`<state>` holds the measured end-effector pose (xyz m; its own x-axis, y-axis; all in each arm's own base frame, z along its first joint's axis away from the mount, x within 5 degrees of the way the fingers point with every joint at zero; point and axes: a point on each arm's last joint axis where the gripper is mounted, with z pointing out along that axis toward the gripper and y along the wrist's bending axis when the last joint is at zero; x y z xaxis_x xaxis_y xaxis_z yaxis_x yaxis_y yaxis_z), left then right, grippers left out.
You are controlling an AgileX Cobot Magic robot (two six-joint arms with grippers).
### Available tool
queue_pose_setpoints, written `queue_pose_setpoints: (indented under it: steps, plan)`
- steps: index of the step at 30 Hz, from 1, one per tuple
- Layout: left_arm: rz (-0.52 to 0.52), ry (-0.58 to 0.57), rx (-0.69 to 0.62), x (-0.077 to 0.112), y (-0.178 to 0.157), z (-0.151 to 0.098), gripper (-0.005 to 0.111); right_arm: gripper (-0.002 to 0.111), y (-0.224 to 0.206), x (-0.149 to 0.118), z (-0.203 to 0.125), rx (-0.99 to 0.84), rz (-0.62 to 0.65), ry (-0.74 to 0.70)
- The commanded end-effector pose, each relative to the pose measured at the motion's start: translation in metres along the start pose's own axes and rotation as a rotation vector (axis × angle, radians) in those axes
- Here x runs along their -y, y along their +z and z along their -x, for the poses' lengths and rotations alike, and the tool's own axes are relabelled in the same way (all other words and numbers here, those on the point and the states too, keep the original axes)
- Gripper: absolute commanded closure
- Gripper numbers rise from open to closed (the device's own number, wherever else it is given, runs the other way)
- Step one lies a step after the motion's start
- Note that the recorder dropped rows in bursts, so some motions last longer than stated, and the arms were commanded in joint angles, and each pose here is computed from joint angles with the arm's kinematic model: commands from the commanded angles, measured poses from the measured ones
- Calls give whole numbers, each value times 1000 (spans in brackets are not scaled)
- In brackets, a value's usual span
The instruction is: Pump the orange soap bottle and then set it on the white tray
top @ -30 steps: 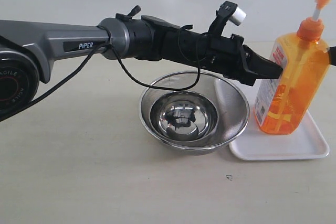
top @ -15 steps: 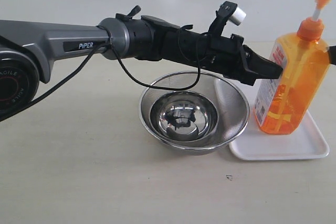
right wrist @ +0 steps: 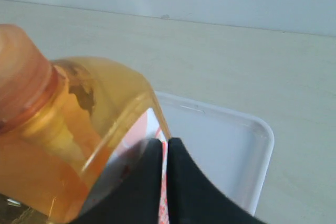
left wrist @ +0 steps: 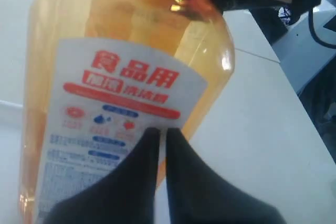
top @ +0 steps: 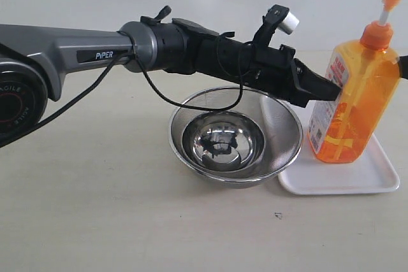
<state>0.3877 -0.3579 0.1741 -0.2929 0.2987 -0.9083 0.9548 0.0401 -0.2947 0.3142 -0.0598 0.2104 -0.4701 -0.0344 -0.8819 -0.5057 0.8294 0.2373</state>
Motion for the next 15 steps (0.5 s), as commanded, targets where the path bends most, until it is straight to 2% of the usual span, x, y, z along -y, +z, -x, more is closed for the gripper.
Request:
queue_pose_setpoints:
  steps: [1,9,15]
  plan:
    - [8,-53,-10,-12,-20,2,102,108,-1,6,0,-18,-62,-13]
    - [72,42,-7,-8,-46,31,102,108,-1,9,-1,-29,-90,-20]
    - [74,41,-10,-12,-62,35,102,108,-9,10,1,-41,-112,-49]
